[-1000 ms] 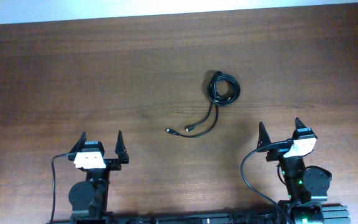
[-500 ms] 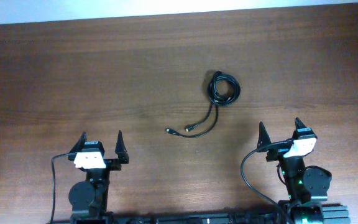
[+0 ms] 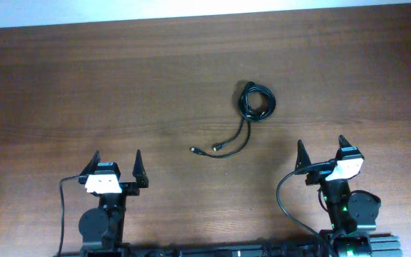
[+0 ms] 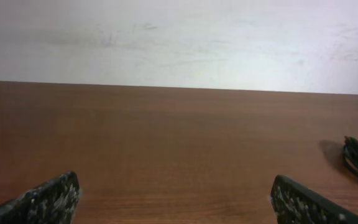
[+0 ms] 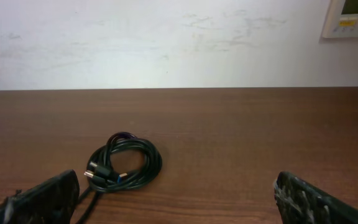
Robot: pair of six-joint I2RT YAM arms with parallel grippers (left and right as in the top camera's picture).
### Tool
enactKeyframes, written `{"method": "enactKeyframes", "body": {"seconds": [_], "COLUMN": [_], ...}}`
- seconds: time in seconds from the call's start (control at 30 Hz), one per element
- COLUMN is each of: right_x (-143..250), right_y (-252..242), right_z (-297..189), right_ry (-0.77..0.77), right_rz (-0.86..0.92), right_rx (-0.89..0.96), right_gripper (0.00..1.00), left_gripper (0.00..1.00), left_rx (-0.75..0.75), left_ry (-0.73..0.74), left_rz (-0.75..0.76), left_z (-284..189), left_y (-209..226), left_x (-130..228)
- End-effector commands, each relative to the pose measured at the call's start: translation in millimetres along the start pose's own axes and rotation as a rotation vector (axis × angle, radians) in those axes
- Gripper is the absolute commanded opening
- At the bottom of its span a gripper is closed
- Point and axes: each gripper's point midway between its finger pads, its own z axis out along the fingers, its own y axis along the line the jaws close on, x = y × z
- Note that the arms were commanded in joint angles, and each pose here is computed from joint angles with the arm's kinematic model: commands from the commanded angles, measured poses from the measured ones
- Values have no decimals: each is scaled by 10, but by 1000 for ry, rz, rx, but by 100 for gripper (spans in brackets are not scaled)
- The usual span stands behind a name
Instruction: Untangle cables
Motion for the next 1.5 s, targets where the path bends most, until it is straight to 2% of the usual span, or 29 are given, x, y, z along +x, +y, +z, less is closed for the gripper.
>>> {"method": "enactKeyframes", "body": {"seconds": [0.0, 0.1, 0.23, 0.4, 0.53, 0.6, 0.7, 0.77, 0.9, 1.03, 1.17, 1.23, 1.3, 1.4, 1.47], "right_x": [27, 28, 27, 27, 27, 27, 27, 27, 27, 27, 27, 27, 27, 28, 27], "right_y": [22, 23, 22, 22, 22, 22, 22, 22, 22, 22, 22, 22, 22, 22, 22], "right_z": [1, 1, 1, 1, 1, 1, 1, 1, 1, 1, 1, 1, 1, 1, 1], "right_ry": [5, 5, 5, 5, 5, 5, 5, 5, 5, 5, 5, 5, 5, 5, 5], "right_rz": [-5, -5, -5, -5, -5, -5, -5, -5, -5, -5, -5, -5, -5, -4, -5], "right_rx": [-9, -9, -9, -9, -9, -9, -9, -9, -9, -9, -9, -9, -9, -9, -9], "right_gripper": [99, 99, 99, 99, 99, 98, 99, 99, 99, 99, 99, 99, 99, 99, 99], "left_gripper": [99, 99, 99, 99, 99, 99, 99, 99, 98, 99, 99, 99, 99, 99, 99], "left_rx": [57, 107, 108, 108, 204, 333, 420, 499, 505, 515, 548, 564, 567, 724, 729], "left_ry": [-62, -77, -94, 87, 264, 335, 424, 447, 426, 444, 483, 421, 482, 622, 667], "left_rz": [-21, -41, -52, -64, -90, -119, -121, -41, 46, 112, 160, 147, 159, 133, 134], "left_z": [-14, -43, -109, 34, 262, 416, 591, 634, 763, 1116, 1599, 1874, 1957, 1804, 1832], "left_y": [-96, -184, -200, -229, -423, -643, -898, -1182, -1580, -2100, -2516, -2712, -2767, -2985, -3004], "left_x": [-154, -254, -619, -825, -1006, -1037, -922, -858, -1030, -1145, -1085, -1059, -749, -309, -98]}}
